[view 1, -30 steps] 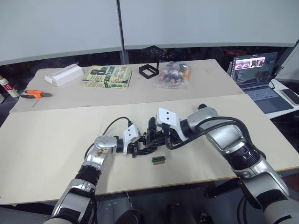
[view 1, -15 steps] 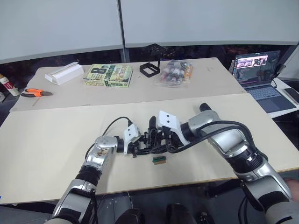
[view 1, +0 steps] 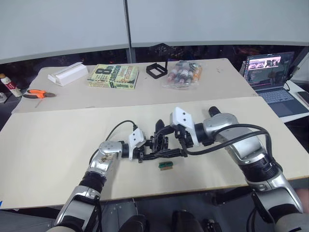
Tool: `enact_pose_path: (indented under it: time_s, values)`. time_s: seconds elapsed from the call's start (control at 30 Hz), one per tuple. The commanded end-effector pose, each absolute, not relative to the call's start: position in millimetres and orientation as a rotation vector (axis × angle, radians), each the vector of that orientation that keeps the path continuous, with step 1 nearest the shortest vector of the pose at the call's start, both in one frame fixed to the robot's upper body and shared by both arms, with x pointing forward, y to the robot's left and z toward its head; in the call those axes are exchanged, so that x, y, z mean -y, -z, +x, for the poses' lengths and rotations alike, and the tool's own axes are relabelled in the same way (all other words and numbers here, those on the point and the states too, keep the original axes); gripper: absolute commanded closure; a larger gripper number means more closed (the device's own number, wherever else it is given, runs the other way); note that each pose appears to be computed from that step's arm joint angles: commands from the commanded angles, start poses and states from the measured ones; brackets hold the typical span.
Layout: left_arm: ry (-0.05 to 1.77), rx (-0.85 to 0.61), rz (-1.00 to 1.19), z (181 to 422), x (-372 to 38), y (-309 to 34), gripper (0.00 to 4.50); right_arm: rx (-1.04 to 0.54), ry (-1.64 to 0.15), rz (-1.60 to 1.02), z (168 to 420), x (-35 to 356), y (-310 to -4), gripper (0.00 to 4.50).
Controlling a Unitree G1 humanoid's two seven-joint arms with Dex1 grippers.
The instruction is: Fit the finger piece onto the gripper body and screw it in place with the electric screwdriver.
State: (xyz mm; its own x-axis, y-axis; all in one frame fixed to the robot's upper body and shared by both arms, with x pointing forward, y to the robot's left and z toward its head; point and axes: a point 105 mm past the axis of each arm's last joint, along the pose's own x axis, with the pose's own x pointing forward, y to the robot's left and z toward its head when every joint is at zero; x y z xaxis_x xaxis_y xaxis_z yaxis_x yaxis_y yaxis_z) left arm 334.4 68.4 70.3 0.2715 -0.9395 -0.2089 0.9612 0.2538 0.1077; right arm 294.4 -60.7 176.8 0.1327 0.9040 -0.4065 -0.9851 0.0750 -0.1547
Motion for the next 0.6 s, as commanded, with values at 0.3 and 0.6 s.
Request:
enact_pose_path:
  time_s: [0.3,0.6]
  values:
    - [1.19,-0.103,0.181,348.1,-77.6,-77.7,0.36,-0.028,-1.273,-0.35,275.0,141.5,-191.4,0.0]
    - [1.172,-0.088,0.179,345.6,-89.9,-82.4,0.02,-0.017,-1.023,-0.308,266.4,197.3,-187.1,0.0]
